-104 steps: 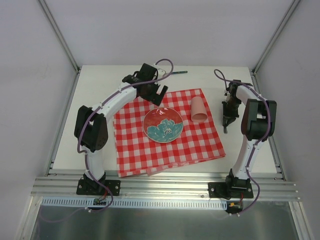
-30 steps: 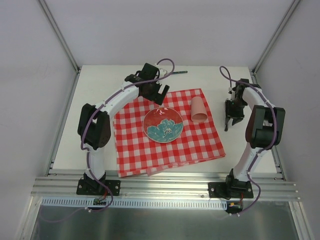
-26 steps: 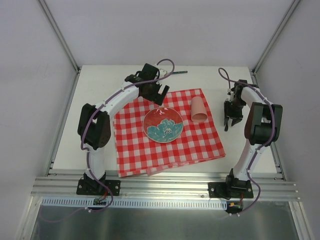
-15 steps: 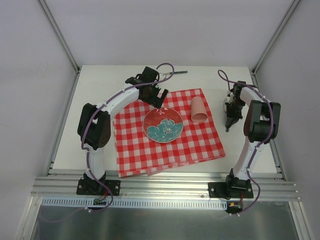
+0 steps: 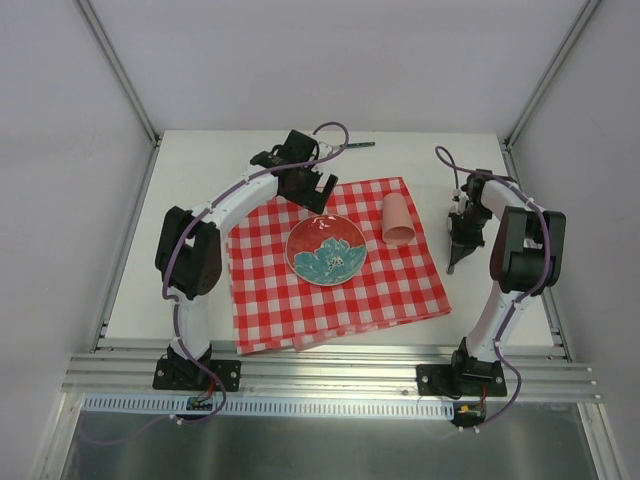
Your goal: Set the dinner table for one person
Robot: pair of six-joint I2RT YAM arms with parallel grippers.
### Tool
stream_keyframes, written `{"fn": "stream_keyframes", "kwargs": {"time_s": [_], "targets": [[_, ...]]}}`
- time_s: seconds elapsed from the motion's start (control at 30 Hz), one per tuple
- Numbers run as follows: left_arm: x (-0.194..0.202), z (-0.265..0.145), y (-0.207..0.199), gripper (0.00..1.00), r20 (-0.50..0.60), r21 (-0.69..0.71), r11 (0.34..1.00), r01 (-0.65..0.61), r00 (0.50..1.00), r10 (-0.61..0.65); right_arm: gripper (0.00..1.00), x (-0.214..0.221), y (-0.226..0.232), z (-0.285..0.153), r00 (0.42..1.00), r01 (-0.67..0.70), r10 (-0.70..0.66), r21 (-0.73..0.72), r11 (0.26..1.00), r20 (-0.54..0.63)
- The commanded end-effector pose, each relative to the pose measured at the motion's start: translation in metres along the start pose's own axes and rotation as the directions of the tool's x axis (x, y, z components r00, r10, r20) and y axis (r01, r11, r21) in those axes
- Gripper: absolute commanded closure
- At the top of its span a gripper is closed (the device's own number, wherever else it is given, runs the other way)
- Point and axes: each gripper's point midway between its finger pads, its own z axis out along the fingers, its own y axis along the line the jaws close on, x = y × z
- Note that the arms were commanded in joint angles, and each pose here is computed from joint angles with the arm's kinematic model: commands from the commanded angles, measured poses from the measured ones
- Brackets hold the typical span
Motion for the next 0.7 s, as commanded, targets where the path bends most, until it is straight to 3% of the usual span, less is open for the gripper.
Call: {"fn": "stream_keyframes", "kwargs": {"time_s": [0.0, 0.03, 0.07, 0.17, 0.27, 0.57, 0.63, 0.67], "targets": [[-0.020, -0.011, -0.001, 0.01, 0.053, 0.014, 1.000, 0.006, 0.999, -0.007, 1.00, -0.012, -0.001, -0.022, 0.996, -0.014, 0.011, 0.027, 1.000, 0.086], [-0.022, -0.011, -0.001, 0.01, 0.058, 0.014, 1.000, 0.007, 0.998, -0.008, 1.00, -0.012, -0.001, -0.021, 0.997, -0.015, 0.013, 0.027, 1.000, 0.083], [-0.024, -0.013, -0.001, 0.01, 0.064, 0.014, 1.000, 0.005, 0.998, -0.006, 0.86, -0.014, -0.002, -0.019, 0.996, -0.016, 0.013, 0.030, 0.999, 0.084], [-0.022, -0.012, -0.001, 0.01, 0.059, 0.011, 1.000, 0.003, 0.998, -0.003, 0.66, -0.025, -0.004, -0.015, 0.996, -0.017, 0.013, 0.047, 0.999, 0.093], [-0.016, -0.011, 0.001, 0.01, 0.046, 0.003, 1.000, -0.002, 0.999, 0.002, 0.60, -0.045, -0.006, -0.011, 0.995, -0.013, 0.007, 0.056, 0.998, 0.102], [-0.015, -0.018, 0.007, 0.01, 0.051, -0.031, 0.999, -0.029, 0.998, 0.030, 0.60, -0.079, -0.003, 0.005, 0.995, 0.029, -0.041, 0.123, 0.992, 0.096], [-0.015, -0.017, 0.007, 0.01, 0.053, -0.031, 0.999, -0.029, 0.998, 0.030, 0.66, -0.075, -0.002, 0.005, 0.995, 0.049, -0.060, 0.138, 0.989, 0.077], [-0.015, -0.017, 0.007, 0.01, 0.053, -0.026, 0.999, -0.027, 0.998, 0.029, 0.74, -0.068, 0.000, 0.008, 0.995, 0.068, -0.077, 0.147, 0.987, 0.057]]}}
